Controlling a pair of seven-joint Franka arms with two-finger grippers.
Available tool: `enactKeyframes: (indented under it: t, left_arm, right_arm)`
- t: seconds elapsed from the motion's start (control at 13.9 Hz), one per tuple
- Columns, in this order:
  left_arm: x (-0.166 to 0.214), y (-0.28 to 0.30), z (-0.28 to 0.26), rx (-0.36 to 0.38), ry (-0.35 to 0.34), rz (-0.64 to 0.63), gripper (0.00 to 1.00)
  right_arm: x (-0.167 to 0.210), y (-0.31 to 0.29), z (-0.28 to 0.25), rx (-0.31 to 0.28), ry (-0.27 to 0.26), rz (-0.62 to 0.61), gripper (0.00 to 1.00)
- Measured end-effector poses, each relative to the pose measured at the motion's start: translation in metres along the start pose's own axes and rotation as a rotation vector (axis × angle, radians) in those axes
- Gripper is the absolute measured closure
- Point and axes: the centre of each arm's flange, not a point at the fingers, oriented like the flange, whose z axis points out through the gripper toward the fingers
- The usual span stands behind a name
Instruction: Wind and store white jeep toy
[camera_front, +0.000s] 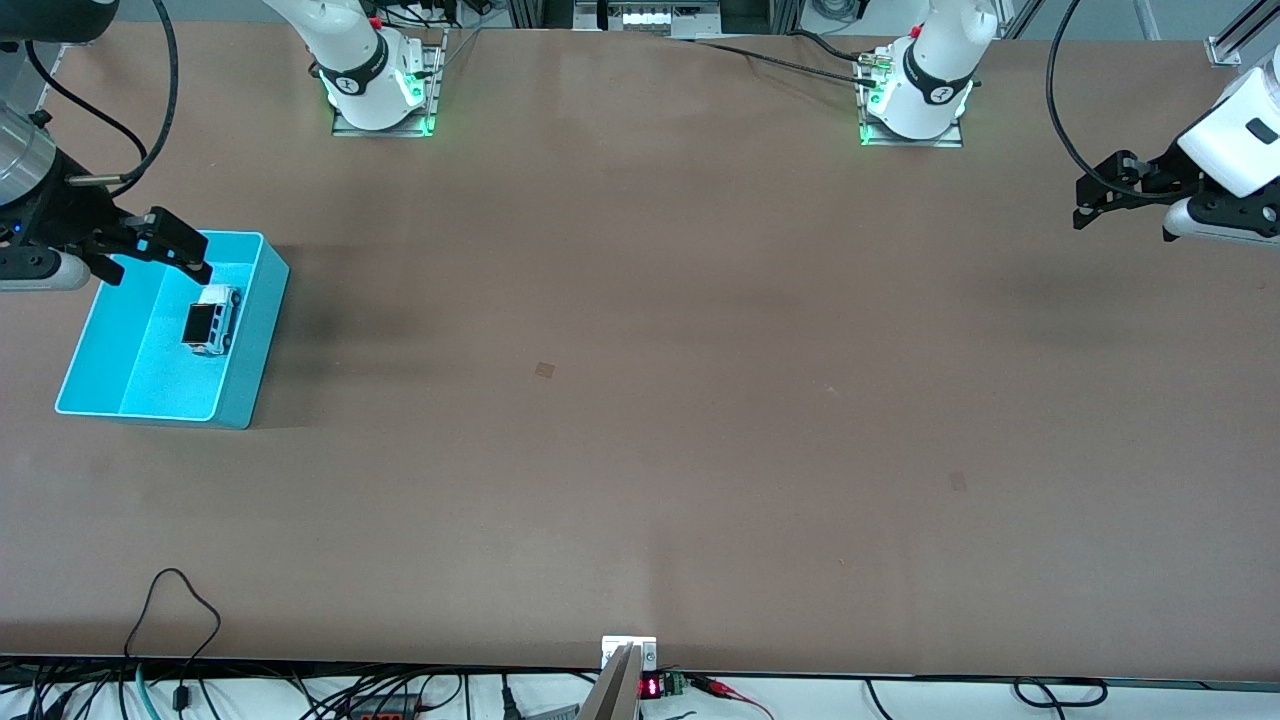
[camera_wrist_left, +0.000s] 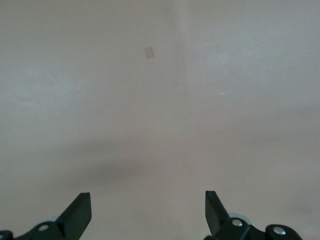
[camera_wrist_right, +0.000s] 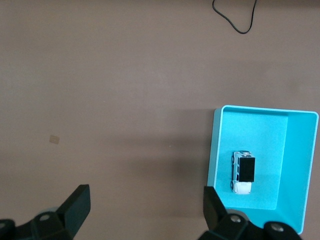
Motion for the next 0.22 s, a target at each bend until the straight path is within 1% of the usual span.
enactKeyframes:
  t: [0.22]
  left_arm:
    - [0.0,0.0,0.0,0.0,0.0,0.0,0.0]
  right_arm:
    - [-0.0013,-0.0041,0.001,-0.001,-0.01,-0.007,0.0]
